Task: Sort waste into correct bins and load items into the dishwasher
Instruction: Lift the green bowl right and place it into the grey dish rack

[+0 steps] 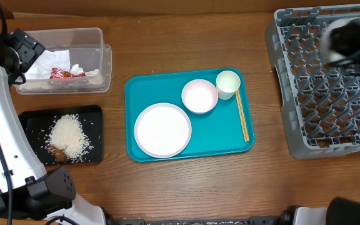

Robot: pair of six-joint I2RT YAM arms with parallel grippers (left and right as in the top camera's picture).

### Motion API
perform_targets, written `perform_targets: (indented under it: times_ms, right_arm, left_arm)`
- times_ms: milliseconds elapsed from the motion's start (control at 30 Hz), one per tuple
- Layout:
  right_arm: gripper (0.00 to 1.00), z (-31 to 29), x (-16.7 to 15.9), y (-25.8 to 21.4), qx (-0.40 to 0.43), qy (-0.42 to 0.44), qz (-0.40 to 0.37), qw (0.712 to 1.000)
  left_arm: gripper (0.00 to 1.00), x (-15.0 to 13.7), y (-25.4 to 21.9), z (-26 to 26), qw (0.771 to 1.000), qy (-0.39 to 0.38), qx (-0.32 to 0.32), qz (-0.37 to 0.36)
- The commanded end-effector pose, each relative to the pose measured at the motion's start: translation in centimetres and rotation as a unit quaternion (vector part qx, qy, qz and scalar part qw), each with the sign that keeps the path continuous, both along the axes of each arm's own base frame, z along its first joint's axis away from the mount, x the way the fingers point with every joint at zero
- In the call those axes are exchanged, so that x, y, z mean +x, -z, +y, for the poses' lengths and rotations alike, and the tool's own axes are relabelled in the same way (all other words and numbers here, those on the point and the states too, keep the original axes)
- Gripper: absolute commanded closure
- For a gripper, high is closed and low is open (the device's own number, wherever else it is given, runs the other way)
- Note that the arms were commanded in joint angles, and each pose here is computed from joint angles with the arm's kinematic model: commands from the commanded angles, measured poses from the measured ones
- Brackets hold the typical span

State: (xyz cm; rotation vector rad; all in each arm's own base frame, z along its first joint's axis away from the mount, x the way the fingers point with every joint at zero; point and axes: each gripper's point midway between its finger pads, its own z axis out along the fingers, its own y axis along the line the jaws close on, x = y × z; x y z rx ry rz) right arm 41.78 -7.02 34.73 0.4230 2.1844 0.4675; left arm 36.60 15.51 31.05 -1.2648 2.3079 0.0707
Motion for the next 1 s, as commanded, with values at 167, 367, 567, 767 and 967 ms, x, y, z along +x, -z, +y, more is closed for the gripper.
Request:
perform_targets:
  times_ms: [167,367,567,767,967]
  right_arm:
    - [0.96,-2.4,3.5,-0.3,0.124,-0.138,-0.111,0.976]
    - [0.96,-3.9,7.1,2.7,0.148,-0.155,-0.125,0.969]
    - [0.96,-5.8,9.6,5.8,0.189,-0.128,-0.113,0.967]
    - [0.96,-8.8,9.6,6.4,0.177,-0.105,-0.126,0.97]
    - [0.96,-13.2,8.4,6.8,0.167,-0.06,-0.133,0.975]
  left_arm:
    - [0.0,0.1,0.3,0.3,1.0,0.005,0.008,0.007]
    - [0.0,0.1,0.3,0.3,1.0,0.005,0.008,0.007]
    - [0.0,0.1,0.3,0.3,1.0,0.005,0.008,0.007]
    - [0.0,0.1,0.3,0.3,1.0,0.005,0.008,0.007]
    - [0.0,0.1,0.3,0.3,1.0,0.005,0.008,0.007]
